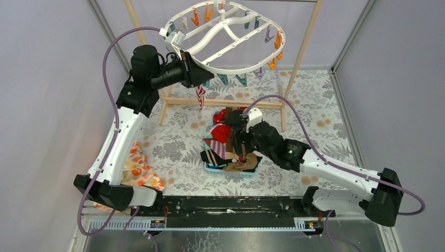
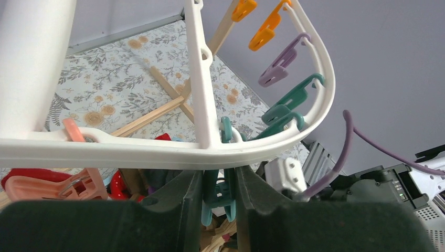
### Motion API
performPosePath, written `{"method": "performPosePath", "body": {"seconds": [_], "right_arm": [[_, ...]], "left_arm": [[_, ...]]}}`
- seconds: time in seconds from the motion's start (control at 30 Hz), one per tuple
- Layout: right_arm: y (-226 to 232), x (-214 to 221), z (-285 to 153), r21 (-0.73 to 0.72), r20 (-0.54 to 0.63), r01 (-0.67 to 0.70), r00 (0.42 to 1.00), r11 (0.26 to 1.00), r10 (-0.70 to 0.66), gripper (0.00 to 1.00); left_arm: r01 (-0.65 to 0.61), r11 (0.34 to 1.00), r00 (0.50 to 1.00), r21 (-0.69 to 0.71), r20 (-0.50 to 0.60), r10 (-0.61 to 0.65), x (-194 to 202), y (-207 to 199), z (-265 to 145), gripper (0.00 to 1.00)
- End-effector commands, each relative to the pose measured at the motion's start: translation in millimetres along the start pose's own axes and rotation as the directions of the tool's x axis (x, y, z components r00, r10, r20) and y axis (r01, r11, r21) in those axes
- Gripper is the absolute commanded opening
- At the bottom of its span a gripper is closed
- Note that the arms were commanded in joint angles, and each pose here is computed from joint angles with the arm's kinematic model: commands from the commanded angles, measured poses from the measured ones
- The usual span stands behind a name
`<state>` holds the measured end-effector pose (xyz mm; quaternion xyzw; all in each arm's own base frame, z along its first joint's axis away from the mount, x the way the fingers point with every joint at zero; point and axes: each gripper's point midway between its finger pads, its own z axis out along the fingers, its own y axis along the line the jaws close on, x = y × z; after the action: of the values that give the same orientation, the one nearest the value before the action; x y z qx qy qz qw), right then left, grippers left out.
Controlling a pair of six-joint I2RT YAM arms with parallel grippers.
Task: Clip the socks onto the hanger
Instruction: Pick up the sock from the bin.
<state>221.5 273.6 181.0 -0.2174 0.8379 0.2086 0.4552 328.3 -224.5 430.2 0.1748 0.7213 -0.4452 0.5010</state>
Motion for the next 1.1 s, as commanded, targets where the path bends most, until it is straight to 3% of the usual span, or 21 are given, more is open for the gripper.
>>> {"method": "performPosePath", "body": {"seconds": [0.0, 0.3, 0.4, 0.8, 0.9, 1.07], "right_arm": [[30.6, -19.8, 5.8, -0.145, -0.014, 0.141, 0.989, 0.979, -0.144, 0.81], [24.3, -10.1, 28.0, -0.127, -0.131, 0.295, 0.941, 0.947, -0.311, 0.75], [27.3, -6.5, 29.6, -0.162, -0.157, 0.332, 0.921, 0.929, -0.356, 0.70], [43.5, 4.1, 24.9, -0.304, -0.219, 0.363, 0.873, 0.881, -0.435, 0.17], [48.2, 2.2, 21.5, -0.334, -0.222, 0.364, 0.866, 0.869, -0.448, 0.01], [70.5, -30.6, 4.9, -0.401, -0.096, 0.339, 0.908, 0.851, -0.407, 0.00]], "left_arm": [[-0.021, 1.000, 1.000, 0.014, 0.008, 0.021, -3.9, -7.1, -4.9, 0.00], [-0.026, 0.999, 1.000, 0.021, 0.007, 0.026, -4.0, -9.2, -5.9, 0.00], [-0.030, 0.999, 1.000, 0.022, 0.006, 0.029, -3.5, -9.3, -6.4, 0.00], [-0.037, 0.999, 0.999, 0.008, 0.011, 0.037, -4.9, -9.0, -8.7, 0.00], [-0.035, 0.999, 0.999, 0.009, 0.009, 0.034, -4.7, -8.9, -8.3, 0.00], [-0.039, 0.999, 0.999, 0.008, 0.012, 0.039, -6.0, -9.9, -9.3, 0.00]]}}
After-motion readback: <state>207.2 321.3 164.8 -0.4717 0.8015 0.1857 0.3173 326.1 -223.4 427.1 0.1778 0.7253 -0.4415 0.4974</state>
